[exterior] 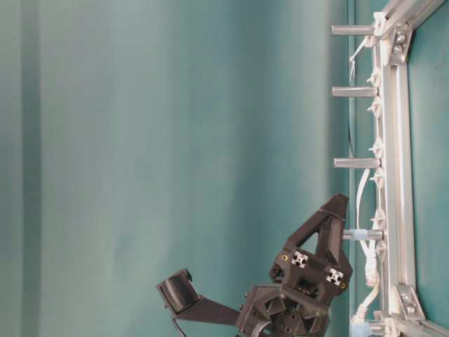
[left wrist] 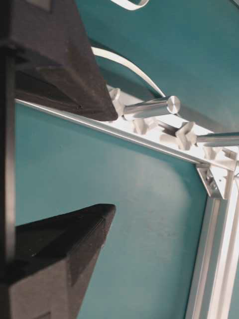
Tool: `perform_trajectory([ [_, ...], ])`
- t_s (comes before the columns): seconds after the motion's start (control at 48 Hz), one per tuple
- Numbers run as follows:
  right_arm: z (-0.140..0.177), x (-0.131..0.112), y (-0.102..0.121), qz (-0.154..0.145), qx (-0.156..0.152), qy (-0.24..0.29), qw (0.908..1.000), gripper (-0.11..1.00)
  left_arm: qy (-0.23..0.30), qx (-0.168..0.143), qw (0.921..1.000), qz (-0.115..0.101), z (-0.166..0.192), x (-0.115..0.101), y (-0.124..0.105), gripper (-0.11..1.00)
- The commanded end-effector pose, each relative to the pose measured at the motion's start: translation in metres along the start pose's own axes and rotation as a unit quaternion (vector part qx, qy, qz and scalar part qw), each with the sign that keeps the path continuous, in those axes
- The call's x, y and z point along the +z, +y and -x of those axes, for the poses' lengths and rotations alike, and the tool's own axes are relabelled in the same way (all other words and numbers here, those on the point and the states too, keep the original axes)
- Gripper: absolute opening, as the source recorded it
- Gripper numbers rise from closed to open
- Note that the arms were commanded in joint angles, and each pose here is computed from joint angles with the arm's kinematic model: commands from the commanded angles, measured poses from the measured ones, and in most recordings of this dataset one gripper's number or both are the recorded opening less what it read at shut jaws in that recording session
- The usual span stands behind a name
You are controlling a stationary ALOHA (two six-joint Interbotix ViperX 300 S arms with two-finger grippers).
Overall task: Insert the wire through the string loop located on the right side.
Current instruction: 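Lift the USB cable and carry it right, away from the frame, then swing the plug left toward the zip-tie loop at the frame corner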
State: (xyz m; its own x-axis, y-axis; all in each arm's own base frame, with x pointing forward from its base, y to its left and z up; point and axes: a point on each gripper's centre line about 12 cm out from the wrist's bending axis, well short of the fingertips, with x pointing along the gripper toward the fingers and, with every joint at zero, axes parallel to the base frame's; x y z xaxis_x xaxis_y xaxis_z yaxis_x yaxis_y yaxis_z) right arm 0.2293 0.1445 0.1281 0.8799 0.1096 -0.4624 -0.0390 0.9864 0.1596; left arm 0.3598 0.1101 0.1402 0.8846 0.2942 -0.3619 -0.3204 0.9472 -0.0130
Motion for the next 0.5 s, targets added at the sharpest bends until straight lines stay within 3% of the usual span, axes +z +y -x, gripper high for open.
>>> perform_trajectory([
  [0.0, 0.009, 0.002, 0.001, -0.01, -0.004, -0.02, 0.9997, 0.2, -0.027, -0.001, 0.9996, 0.002, 0.001, 0.018, 0.0, 0.7],
  [0.479, 0.038, -0.014, 0.001, 0.013, -0.018, 0.017, 0.9996, 0.2, -0.027, -0.001, 0.9996, 0.002, 0.001, 0.018, -0.001, 0.69],
])
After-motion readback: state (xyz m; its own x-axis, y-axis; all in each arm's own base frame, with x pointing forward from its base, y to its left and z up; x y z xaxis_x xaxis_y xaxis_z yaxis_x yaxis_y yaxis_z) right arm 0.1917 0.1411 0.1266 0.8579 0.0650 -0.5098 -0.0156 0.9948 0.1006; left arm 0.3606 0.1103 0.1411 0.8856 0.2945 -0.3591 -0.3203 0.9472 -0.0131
